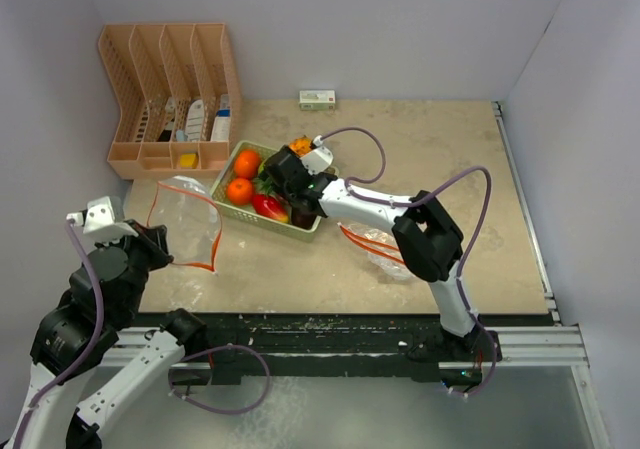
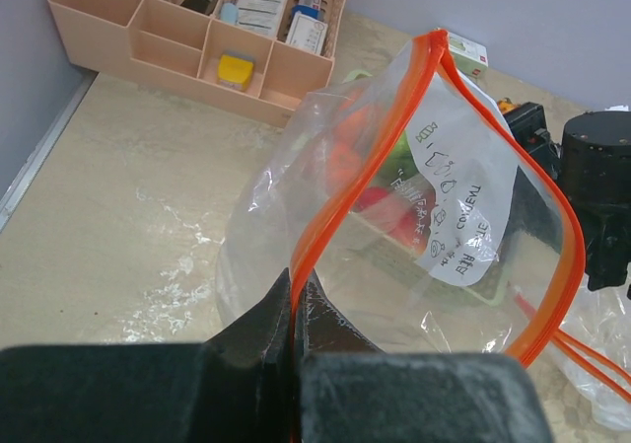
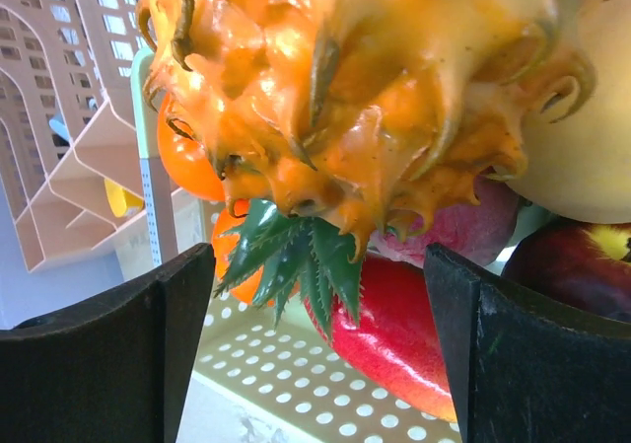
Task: Place the food in the zip-top bag and seal the zipper
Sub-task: Pick up the fake fruit from the bin.
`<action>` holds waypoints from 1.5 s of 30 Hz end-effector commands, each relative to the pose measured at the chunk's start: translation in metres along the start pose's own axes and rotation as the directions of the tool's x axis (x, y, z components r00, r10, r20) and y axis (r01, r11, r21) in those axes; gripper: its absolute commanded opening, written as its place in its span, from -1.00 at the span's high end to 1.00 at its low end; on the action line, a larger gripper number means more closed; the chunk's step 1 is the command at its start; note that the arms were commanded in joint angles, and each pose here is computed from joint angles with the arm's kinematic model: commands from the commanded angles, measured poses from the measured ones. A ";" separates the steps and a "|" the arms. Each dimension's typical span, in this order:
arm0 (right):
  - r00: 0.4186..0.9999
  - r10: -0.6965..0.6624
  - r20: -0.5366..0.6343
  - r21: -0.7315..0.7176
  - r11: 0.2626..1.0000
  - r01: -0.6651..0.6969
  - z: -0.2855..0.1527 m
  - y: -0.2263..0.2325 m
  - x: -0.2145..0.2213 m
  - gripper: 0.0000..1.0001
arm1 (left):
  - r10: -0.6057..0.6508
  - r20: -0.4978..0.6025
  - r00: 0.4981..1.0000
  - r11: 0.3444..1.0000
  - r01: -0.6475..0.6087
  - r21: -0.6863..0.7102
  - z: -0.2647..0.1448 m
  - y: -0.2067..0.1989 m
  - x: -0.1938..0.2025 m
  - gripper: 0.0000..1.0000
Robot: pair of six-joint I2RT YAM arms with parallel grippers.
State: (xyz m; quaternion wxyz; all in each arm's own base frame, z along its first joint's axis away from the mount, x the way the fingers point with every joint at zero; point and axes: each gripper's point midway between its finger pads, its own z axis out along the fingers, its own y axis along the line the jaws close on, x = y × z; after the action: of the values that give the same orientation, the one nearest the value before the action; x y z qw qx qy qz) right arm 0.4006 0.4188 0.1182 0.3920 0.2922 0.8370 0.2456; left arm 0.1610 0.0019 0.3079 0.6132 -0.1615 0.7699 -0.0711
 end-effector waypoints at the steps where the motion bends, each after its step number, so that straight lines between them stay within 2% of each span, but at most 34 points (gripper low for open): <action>1: 0.993 0.013 0.119 0.032 0.999 -0.017 0.007 -0.010 -0.017 -0.75 | -0.021 0.019 1.000 0.999 0.020 0.027 -0.007 -0.001 -0.007 1.00; 5: 0.987 -0.012 0.159 0.048 0.999 0.004 0.005 -0.015 -0.019 -0.53 | -0.027 0.022 0.999 0.999 0.026 0.041 -0.009 -0.002 -0.007 1.00; 14: 0.948 -0.120 0.296 0.020 0.993 0.119 -0.013 0.022 -0.028 -0.50 | -0.018 0.003 1.000 0.998 0.018 0.057 -0.005 -0.007 -0.003 1.00; 16: 0.962 -0.095 0.257 0.003 0.995 0.098 -0.008 0.024 -0.019 -0.50 | -0.018 0.001 1.000 0.998 0.018 0.060 -0.005 -0.008 -0.002 1.00; 24: 0.968 -0.076 0.237 0.002 0.997 0.078 0.009 0.014 -0.007 -0.44 | -0.014 -0.009 1.000 0.998 0.015 0.068 -0.004 -0.011 0.000 1.00; 32: 0.952 -0.054 0.301 0.029 0.998 0.048 0.006 0.002 -0.030 -0.44 | -0.027 -0.009 1.000 0.996 0.028 0.088 -0.007 -0.013 -0.001 1.00; 37: 0.960 -0.031 0.279 0.047 0.999 0.019 0.014 0.003 -0.036 -0.43 | -0.017 -0.020 1.000 0.996 0.018 0.086 -0.005 -0.014 0.002 1.00; 38: 0.962 -0.032 0.272 0.058 0.998 0.016 0.017 0.000 -0.036 -0.37 | -0.018 -0.020 1.000 0.996 0.019 0.088 -0.005 -0.015 0.001 1.00; 39: 0.963 -0.029 0.268 0.068 0.998 0.011 0.019 -0.005 -0.036 -0.20 | -0.015 -0.022 1.000 0.996 0.017 0.089 -0.005 -0.015 0.002 1.00; 41: 0.963 -0.022 0.268 0.076 0.997 0.002 0.019 -0.011 -0.038 0.29 | -0.015 -0.022 1.000 0.996 0.017 0.089 -0.005 -0.015 0.001 1.00; 42: 0.963 -0.022 0.268 0.076 0.997 0.002 0.019 -0.014 -0.040 0.45 | -0.015 -0.022 1.000 0.996 0.017 0.090 -0.005 -0.015 0.001 1.00; 45: 0.963 -0.042 0.268 0.072 0.997 0.024 0.014 -0.019 -0.045 0.80 | -0.012 -0.025 1.000 0.996 0.015 0.091 -0.004 -0.016 0.002 1.00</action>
State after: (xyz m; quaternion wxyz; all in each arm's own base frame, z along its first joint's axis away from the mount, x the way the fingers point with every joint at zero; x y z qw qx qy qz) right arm 0.4268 0.3984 0.1042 0.4812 0.3097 0.8012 0.1753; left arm 0.1546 -0.0095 0.3057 0.6058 -0.1388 0.7764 -0.1051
